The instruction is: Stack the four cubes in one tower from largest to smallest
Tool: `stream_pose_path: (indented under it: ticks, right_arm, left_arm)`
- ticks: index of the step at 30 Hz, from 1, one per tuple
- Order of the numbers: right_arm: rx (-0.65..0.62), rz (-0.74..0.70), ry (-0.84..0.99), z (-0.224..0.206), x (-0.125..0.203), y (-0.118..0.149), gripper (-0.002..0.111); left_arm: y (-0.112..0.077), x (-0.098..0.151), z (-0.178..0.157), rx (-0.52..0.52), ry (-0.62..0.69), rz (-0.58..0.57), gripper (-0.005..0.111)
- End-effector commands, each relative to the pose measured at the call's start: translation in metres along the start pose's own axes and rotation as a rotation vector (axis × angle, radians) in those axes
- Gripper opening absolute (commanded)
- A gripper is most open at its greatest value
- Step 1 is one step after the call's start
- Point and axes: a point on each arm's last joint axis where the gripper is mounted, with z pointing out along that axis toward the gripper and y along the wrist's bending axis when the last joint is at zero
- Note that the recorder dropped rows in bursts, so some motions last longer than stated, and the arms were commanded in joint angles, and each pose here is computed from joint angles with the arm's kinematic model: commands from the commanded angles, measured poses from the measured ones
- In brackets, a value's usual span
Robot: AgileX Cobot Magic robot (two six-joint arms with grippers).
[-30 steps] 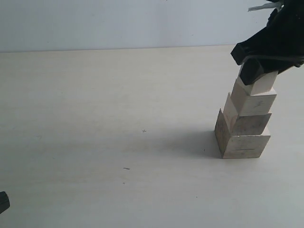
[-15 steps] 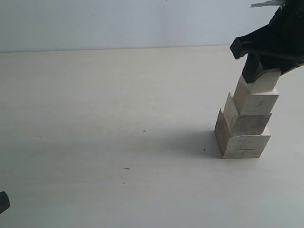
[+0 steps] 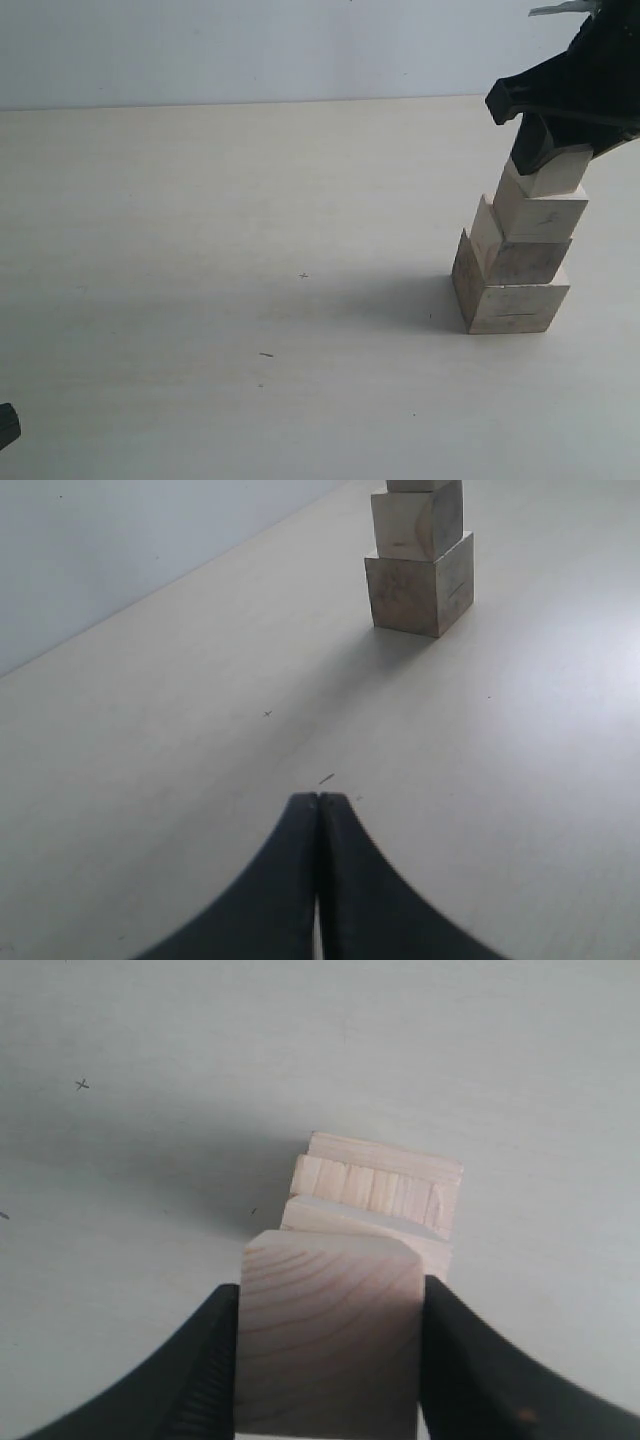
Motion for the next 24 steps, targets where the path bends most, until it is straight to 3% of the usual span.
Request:
stream_pose_path:
  ticks: [1, 24]
  right_arm:
    - [0.009, -0.007, -0.017, -0.002, 0.0, -0.002, 0.024]
    - [-0.028, 0.106, -0.054, -0.021, 0.007, 0.001, 0.024]
  left_arm:
    - [0.0, -0.001, -0.001, -0.004, -0.013, -0.007, 0.0]
    - [0.0, -0.001, -0.001, -0.004, -0.013, -0.007, 0.0]
